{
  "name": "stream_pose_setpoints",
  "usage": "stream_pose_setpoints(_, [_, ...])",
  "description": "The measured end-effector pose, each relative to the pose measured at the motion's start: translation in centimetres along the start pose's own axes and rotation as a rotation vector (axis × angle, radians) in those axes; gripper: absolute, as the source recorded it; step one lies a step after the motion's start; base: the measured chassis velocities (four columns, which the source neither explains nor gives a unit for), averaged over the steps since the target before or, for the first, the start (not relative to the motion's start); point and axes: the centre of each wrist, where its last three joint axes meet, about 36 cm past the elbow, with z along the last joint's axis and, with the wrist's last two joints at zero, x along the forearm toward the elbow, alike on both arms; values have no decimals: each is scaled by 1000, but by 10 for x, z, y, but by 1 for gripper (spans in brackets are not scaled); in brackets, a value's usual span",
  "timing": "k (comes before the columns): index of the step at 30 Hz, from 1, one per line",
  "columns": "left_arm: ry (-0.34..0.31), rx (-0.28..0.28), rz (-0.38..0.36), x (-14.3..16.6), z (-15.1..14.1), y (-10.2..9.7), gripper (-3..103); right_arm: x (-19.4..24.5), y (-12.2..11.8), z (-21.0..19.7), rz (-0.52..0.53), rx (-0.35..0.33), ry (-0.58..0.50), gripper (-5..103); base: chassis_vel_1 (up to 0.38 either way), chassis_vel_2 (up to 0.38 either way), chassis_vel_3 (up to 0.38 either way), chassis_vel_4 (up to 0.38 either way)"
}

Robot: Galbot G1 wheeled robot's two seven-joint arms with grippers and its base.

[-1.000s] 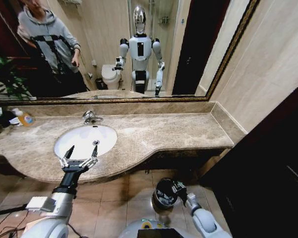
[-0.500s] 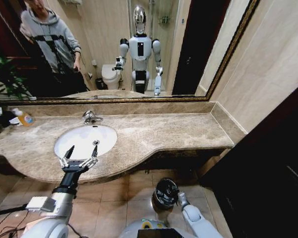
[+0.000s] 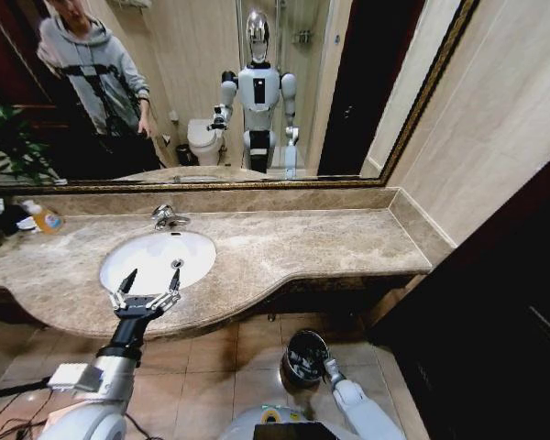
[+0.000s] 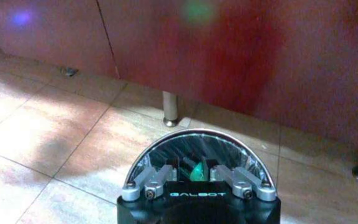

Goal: Pick up the trash from the sink and place it in the trash bin.

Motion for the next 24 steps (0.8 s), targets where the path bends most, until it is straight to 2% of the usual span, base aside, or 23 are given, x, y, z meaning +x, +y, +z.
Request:
stream_pose_setpoints(4, [0,0,0,0,0,0,100,-3,0,0,1,-6,6,22,0,0,0,0])
stream_pose_setpoints(5, [0,0,0,0,0,0,100,-3,0,0,-3,-5,6,16,0,0,0,0])
stream_pose_setpoints(8, [0,0,0,0,0,0,100,-2,-2,1,-7,-3,8,32,0,0,0,0])
stream_pose_setpoints(9, [0,0,0,0,0,0,100,-2,-2,1,-7,-3,8,32,0,0,0,0])
stream_pose_setpoints(11, [0,0,0,0,0,0,100,-1,-2,3,-7,-4,12,42,0,0,0,0])
stream_pose_setpoints(12, [0,0,0,0,0,0,100,-1,-2,3,-7,-4,12,42,0,0,0,0])
stream_pose_setpoints(14, [0,0,0,0,0,0,100,2,-2,7,-7,-1,16,53,0,0,0,0])
stream_pose_setpoints(15, [0,0,0,0,0,0,100,3,-2,8,-7,0,18,53,0,0,0,0])
stream_pose_setpoints(16, [0,0,0,0,0,0,100,5,-1,10,-8,3,19,65,0,0,0,0])
stream_pose_setpoints(18, [0,0,0,0,0,0,100,6,-1,12,-9,3,20,65,0,0,0,0])
stream_pose_setpoints(19, [0,0,0,0,0,0,100,8,0,13,-10,5,18,75,0,0,0,0])
stream_pose_setpoints(24, [0,0,0,0,0,0,100,12,3,17,-12,2,16,86,0,0,0,0])
